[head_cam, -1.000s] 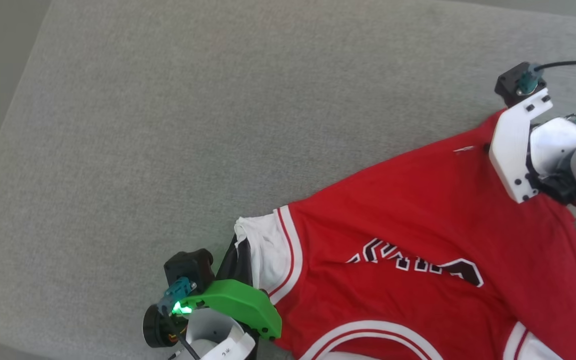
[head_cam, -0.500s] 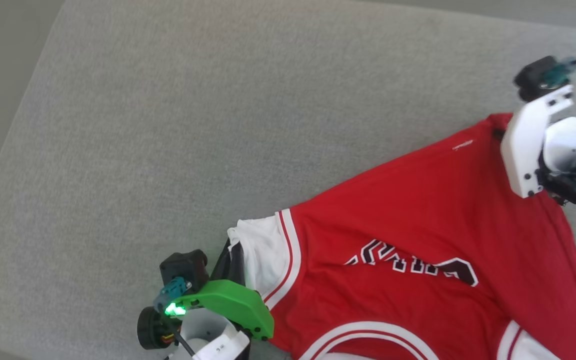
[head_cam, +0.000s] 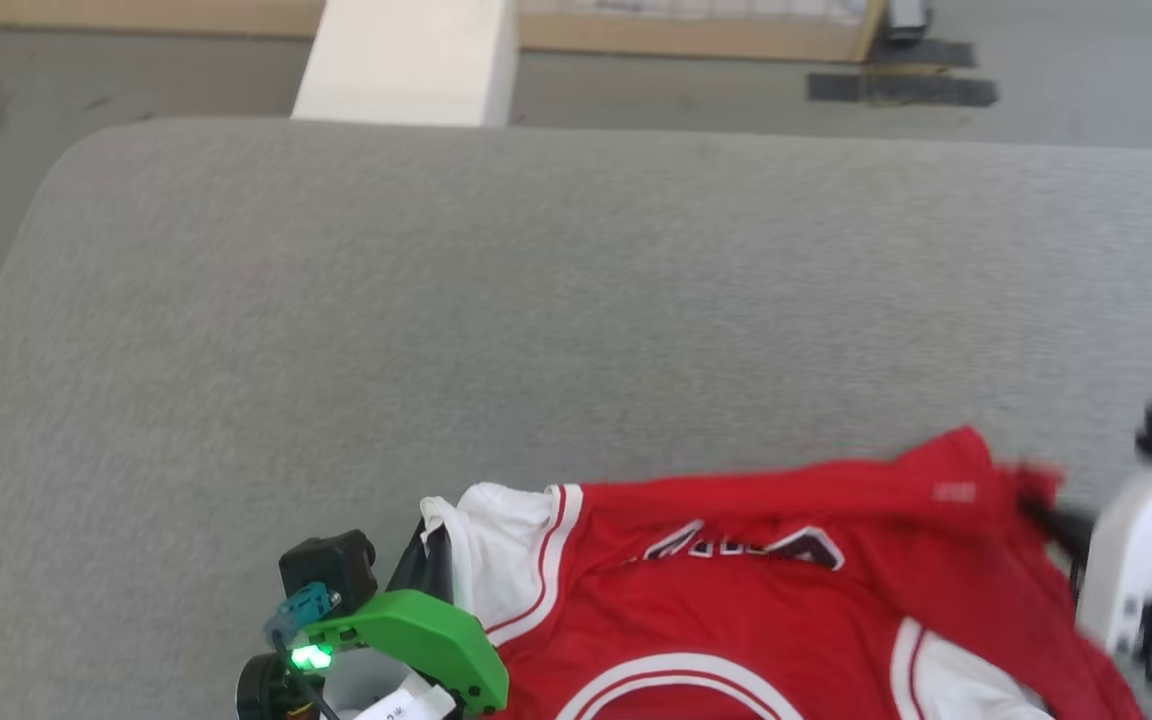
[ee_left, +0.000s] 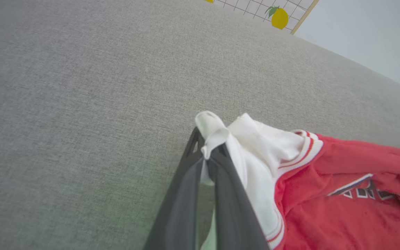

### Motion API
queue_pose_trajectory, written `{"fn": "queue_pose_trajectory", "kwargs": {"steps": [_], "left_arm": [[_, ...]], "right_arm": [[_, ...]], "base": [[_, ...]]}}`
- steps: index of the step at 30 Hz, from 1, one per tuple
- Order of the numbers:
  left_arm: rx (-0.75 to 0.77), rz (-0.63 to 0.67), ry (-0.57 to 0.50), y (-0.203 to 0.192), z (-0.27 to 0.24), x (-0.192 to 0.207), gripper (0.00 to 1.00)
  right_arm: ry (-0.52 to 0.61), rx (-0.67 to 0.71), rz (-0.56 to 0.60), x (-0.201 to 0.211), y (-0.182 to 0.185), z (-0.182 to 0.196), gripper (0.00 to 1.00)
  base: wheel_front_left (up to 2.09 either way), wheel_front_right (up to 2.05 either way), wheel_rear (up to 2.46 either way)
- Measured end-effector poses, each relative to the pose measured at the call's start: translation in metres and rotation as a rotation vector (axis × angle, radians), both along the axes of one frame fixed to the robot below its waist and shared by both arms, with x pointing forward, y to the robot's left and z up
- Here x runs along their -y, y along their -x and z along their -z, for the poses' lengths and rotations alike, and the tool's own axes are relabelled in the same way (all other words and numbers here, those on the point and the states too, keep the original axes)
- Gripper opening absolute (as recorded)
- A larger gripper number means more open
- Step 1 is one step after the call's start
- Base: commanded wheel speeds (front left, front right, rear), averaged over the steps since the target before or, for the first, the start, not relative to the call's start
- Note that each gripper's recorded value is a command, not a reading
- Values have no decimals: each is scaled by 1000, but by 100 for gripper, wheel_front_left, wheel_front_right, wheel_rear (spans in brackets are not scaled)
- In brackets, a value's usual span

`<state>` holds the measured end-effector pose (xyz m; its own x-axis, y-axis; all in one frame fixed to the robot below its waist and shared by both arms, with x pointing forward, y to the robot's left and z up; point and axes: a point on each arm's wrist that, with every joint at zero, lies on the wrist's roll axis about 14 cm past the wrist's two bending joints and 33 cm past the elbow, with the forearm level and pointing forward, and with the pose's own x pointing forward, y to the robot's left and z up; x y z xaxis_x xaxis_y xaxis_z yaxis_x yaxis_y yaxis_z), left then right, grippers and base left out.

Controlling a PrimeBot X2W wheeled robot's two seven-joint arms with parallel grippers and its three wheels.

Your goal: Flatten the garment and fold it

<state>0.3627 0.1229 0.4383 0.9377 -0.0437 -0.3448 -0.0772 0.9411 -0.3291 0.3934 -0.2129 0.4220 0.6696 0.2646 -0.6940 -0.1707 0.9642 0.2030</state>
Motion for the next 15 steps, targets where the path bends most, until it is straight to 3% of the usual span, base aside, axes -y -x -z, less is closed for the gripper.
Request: {"fn": "queue_pose_trajectory", "kwargs": {"steps": [5,8,15], "left_arm": [[24,44,40,0,-10,16,0],[31,51,89,1,-13,20,0],[108,114,205,-14,-41,33,0]], "right_arm": [[-84,-174,69,2,83,26,0],[-124,-245,84,-2,116,32,0],[-138,-179,66,-2,106,3,0]], "base": [[0,0,0],[0,0,0],[0,0,0]]}}
